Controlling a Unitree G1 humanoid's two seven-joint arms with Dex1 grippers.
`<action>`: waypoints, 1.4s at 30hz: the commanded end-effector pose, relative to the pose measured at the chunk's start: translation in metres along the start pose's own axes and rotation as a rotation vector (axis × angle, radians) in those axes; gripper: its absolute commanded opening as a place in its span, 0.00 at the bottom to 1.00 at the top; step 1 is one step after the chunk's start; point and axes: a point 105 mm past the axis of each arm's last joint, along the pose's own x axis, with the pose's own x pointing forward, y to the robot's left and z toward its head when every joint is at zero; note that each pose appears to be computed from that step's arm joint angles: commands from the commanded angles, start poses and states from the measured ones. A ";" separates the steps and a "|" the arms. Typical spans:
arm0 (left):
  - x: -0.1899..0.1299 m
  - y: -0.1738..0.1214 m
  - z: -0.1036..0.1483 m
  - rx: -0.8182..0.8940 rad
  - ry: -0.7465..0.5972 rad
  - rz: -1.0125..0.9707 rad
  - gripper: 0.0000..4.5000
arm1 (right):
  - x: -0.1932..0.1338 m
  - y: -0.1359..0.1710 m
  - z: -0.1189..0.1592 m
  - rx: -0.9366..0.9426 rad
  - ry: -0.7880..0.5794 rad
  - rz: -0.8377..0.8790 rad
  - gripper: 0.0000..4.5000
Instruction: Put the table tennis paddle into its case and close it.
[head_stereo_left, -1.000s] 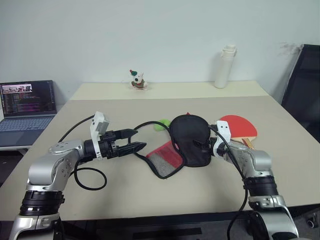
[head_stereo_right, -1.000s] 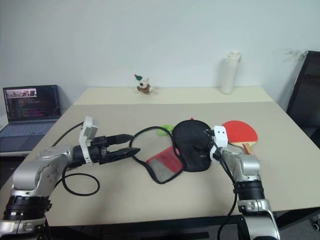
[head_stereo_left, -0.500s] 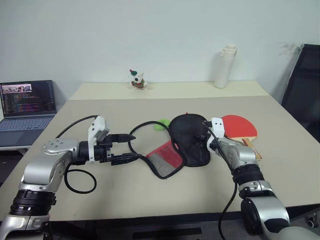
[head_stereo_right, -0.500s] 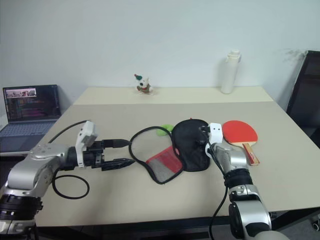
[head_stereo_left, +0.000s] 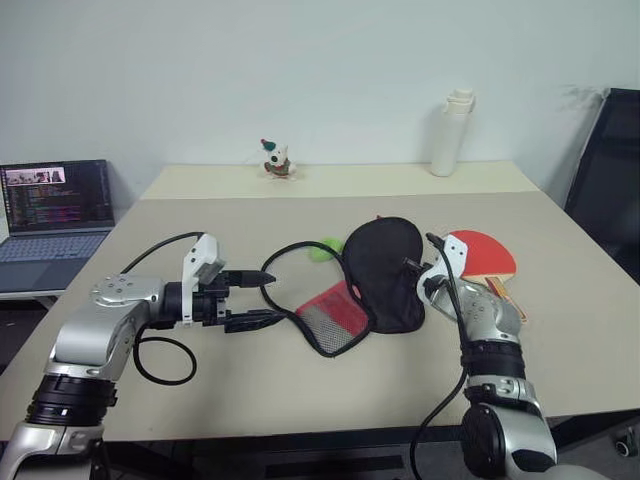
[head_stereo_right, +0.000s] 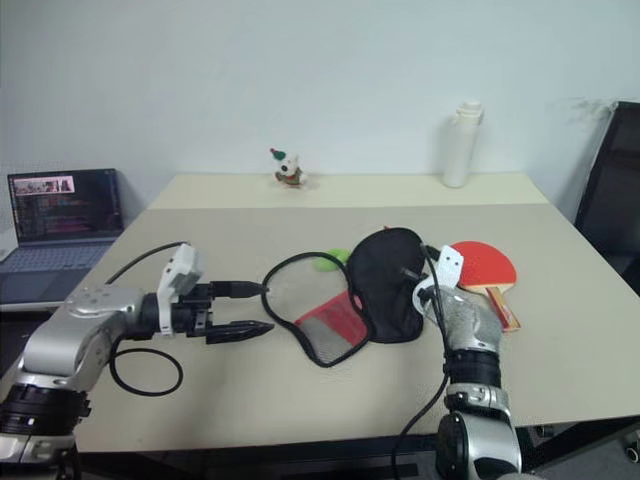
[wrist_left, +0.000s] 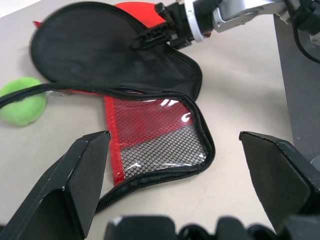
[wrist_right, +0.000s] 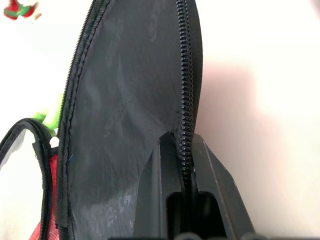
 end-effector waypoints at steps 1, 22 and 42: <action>-0.001 0.001 0.012 0.054 -0.016 -0.008 1.00 | -0.012 -0.003 0.007 0.050 -0.037 -0.015 0.01; 0.001 0.005 0.015 0.060 -0.030 -0.007 1.00 | -0.009 -0.002 0.038 -0.360 -0.143 0.022 0.69; -0.001 -0.010 0.015 0.010 -0.115 0.093 1.00 | -0.078 -0.025 0.069 -0.719 -0.085 0.265 0.99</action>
